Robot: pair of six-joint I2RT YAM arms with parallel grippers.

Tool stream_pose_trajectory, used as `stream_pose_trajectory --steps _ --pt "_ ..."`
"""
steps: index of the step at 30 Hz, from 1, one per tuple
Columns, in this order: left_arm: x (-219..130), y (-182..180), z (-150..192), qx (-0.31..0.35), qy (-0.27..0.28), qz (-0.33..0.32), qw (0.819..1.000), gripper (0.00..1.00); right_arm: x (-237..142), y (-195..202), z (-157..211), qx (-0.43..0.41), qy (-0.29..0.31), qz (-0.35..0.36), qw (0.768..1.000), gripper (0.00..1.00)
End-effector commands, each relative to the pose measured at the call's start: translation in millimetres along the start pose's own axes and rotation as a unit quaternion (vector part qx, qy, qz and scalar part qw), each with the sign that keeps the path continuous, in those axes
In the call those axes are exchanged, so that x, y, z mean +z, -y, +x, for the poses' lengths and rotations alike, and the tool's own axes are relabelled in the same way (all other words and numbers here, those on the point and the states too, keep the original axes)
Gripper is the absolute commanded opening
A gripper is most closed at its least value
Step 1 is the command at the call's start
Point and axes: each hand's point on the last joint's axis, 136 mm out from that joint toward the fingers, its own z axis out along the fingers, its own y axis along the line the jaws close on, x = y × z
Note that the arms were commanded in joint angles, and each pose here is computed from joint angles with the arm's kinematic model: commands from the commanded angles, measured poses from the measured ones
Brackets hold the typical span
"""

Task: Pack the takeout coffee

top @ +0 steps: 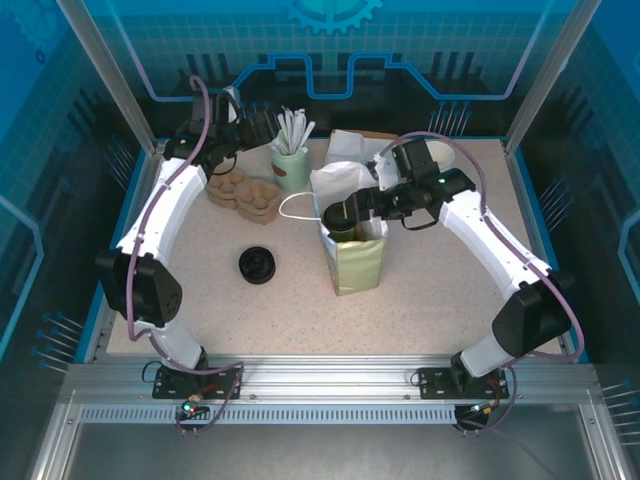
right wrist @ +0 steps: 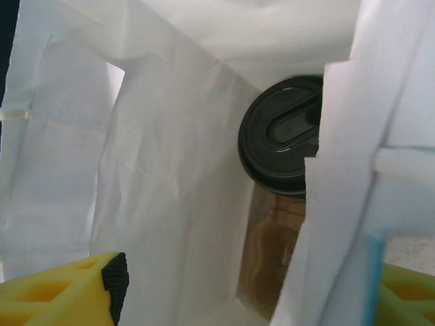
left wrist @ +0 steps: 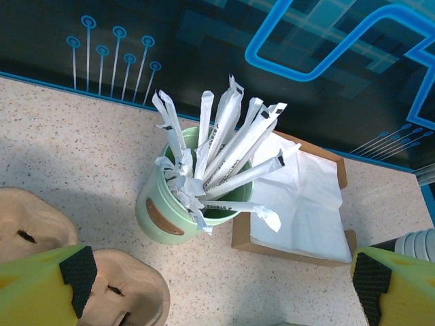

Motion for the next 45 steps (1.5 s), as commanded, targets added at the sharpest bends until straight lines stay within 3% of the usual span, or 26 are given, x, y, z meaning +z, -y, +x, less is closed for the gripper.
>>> stream_pose_trajectory --steps 1,13,21,25,34,45 --pt "1.1 8.5 -11.2 0.014 0.007 0.017 1.0 0.98 18.2 -12.4 3.6 0.009 -0.015 -0.027 0.999 0.75" --pt "15.9 9.7 -22.8 0.031 0.014 0.013 0.999 0.97 48.6 -54.8 1.9 0.004 -0.016 -0.049 0.999 0.74" --pt "25.6 3.0 -30.1 0.066 0.017 0.003 0.998 0.89 49.2 -69.1 -4.0 -0.005 -0.005 -0.041 0.999 0.74" --pt "31.7 3.6 -33.7 0.088 0.024 0.008 0.996 0.78 36.6 -70.5 -8.9 -0.01 0.006 -0.028 1.0 0.75" --pt "47.3 8.3 -35.8 0.114 0.02 0.024 0.993 0.73 -15.2 -66.2 -19.7 -0.047 0.047 0.032 0.997 0.77" --pt "73.2 4.5 -35.2 0.114 -0.004 0.019 0.993 0.61 -81.8 -45.4 -23.3 -0.077 0.128 0.086 0.985 0.77"
